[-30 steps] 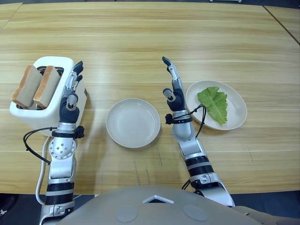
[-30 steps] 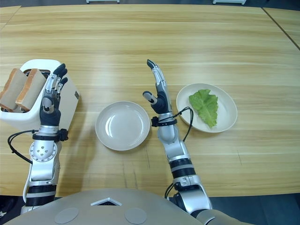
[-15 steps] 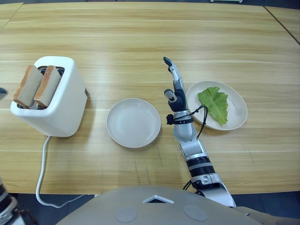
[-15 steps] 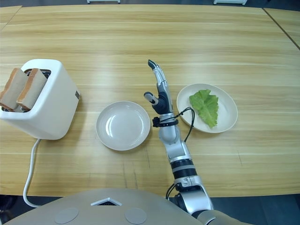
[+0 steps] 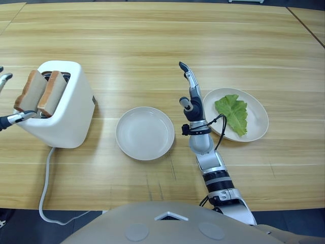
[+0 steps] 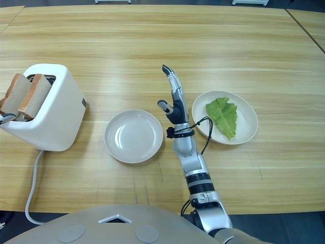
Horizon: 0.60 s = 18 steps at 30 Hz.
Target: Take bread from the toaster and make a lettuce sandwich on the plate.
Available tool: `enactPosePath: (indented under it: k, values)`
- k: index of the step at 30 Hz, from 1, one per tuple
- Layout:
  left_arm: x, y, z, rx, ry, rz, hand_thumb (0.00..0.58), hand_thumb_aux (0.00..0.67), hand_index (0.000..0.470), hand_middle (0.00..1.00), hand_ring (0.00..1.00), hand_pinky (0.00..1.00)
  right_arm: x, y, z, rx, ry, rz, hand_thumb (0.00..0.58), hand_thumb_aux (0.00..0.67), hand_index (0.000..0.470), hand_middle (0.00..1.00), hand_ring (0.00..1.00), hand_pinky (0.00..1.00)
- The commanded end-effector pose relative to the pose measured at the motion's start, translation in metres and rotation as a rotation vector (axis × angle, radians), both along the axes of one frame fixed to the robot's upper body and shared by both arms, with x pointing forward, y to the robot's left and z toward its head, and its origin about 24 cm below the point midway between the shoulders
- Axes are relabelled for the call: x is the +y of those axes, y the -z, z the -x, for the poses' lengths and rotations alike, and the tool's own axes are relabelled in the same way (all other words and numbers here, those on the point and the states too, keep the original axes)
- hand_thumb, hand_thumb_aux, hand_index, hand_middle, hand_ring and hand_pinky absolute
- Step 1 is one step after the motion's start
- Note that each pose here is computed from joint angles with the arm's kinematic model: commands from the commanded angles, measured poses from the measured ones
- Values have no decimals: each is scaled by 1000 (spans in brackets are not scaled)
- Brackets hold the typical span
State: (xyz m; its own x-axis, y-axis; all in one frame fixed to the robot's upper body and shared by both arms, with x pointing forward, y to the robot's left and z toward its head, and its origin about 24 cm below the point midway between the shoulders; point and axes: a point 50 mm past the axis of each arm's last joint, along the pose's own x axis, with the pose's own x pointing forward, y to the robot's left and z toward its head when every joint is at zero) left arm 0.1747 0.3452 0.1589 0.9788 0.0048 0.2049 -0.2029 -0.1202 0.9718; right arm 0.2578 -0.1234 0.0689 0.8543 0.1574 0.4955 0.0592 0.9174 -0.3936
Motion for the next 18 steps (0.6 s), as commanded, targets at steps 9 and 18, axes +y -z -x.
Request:
enactPosePath:
  k: [9, 18]
  values:
    - [1, 4, -10, 39, -68, -14, 0, 0, 0, 0, 0, 0, 1, 2, 1, 13, -3, 3, 0, 0, 0, 0, 0, 0]
    - [-32, 6, -17, 62, 66, 99, 337, 236, 166, 0, 0, 0, 1, 3, 1, 17, -4, 9, 0, 0, 0, 0, 0, 0]
